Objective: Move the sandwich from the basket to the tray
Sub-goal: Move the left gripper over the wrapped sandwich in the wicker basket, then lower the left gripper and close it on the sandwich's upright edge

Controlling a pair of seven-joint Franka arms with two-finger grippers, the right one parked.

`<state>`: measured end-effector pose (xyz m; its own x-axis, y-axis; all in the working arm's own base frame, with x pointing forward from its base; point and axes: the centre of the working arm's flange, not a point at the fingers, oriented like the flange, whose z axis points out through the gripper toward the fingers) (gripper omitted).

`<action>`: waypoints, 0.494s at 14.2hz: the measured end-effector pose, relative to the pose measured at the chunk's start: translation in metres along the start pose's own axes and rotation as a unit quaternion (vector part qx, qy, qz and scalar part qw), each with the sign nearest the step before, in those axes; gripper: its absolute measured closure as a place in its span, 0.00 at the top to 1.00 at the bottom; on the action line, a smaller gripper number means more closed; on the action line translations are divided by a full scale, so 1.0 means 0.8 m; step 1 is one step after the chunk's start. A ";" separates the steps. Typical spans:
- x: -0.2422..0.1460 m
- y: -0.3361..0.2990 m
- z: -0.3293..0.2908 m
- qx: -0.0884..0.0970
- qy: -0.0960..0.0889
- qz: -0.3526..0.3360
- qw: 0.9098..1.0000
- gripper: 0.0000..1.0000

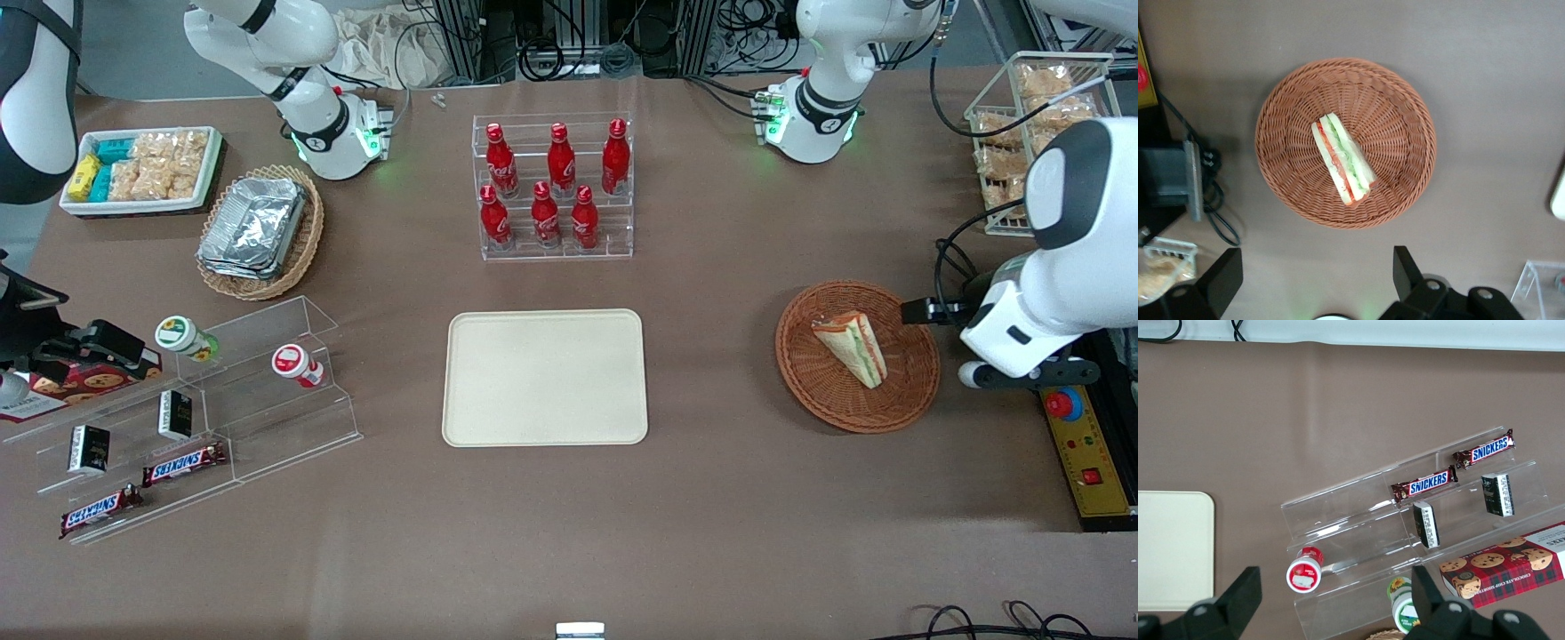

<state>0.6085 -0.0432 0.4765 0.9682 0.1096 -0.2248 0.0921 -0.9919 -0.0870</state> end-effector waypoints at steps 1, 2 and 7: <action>0.002 0.002 0.020 -0.001 0.005 -0.015 1.000 1.00; 0.001 0.002 0.041 -0.002 0.014 -0.026 1.000 1.00; -0.033 -0.001 0.151 -0.018 0.056 -0.138 0.989 1.00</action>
<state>0.5550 -0.0380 0.3649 0.9249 0.3700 -0.0882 0.3619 -0.9273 -0.0953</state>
